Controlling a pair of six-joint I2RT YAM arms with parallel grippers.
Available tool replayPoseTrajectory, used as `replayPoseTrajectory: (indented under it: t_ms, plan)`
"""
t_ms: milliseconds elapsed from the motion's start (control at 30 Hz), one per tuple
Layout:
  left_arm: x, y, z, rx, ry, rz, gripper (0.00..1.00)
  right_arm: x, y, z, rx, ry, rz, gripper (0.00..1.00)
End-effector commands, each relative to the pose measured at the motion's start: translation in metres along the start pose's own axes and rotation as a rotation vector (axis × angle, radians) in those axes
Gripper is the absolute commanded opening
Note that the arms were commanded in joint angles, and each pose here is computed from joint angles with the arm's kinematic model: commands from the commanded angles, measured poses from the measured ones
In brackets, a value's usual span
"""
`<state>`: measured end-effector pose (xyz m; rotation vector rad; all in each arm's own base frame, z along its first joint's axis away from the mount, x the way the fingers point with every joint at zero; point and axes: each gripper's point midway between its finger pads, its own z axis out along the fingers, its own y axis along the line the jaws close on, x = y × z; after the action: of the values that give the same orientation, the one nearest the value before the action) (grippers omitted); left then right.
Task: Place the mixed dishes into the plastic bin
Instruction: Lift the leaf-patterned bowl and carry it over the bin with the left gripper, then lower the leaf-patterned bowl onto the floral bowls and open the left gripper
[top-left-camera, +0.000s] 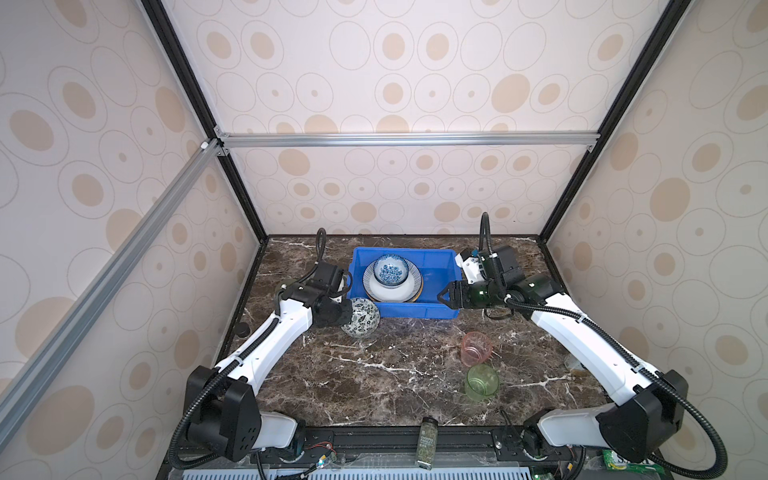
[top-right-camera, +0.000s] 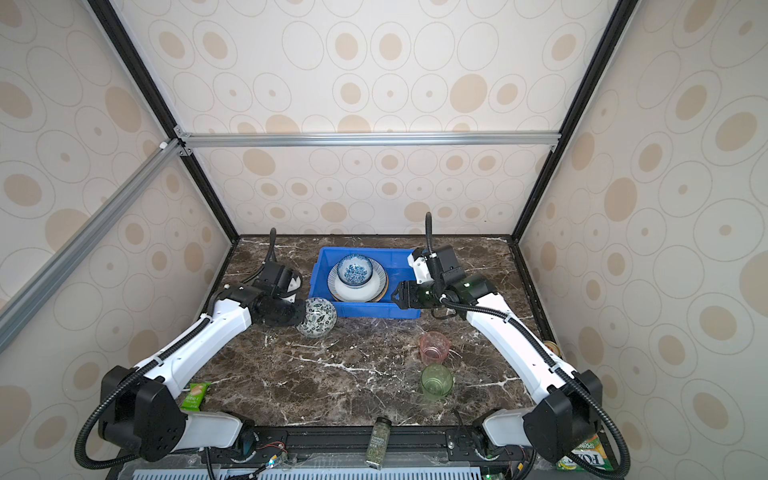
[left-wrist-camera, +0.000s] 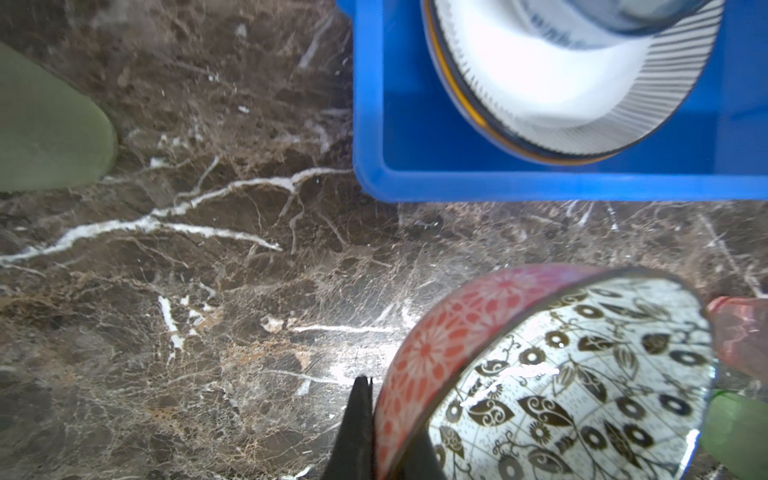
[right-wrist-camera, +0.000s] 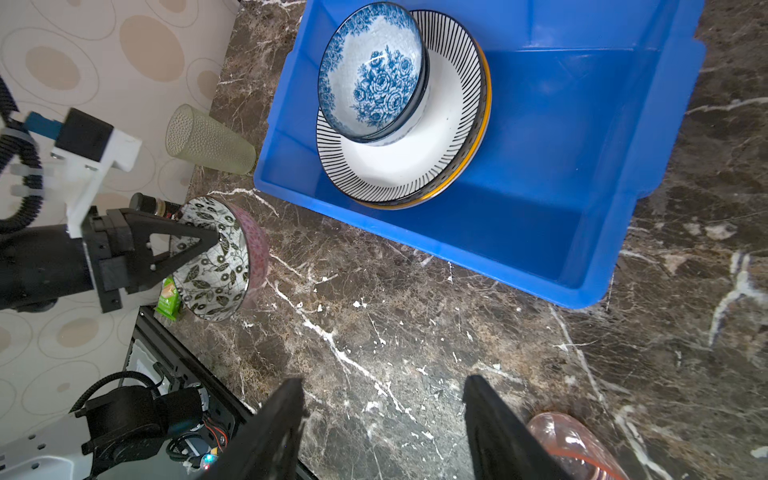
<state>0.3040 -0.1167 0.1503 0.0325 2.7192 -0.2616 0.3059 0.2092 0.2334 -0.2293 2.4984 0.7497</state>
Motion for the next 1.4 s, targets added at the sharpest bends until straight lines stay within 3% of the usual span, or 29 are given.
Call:
replayPoseTrajectory:
  t_ms: [0,567,1367]
  plan:
    - [-0.023,-0.015,-0.026,0.047,-0.069,0.041,0.00,-0.003,-0.002,-0.006,0.017,-0.006,-0.017,0.64]
    - [-0.098,-0.046,-0.027,0.113,-0.195,0.066,0.00,-0.005,-0.007,-0.008,0.055,-0.006,-0.032,0.65]
    - [-0.166,-0.077,0.026,0.172,-0.199,0.093,0.00,0.008,-0.021,-0.010,0.115,0.004,-0.004,0.65]
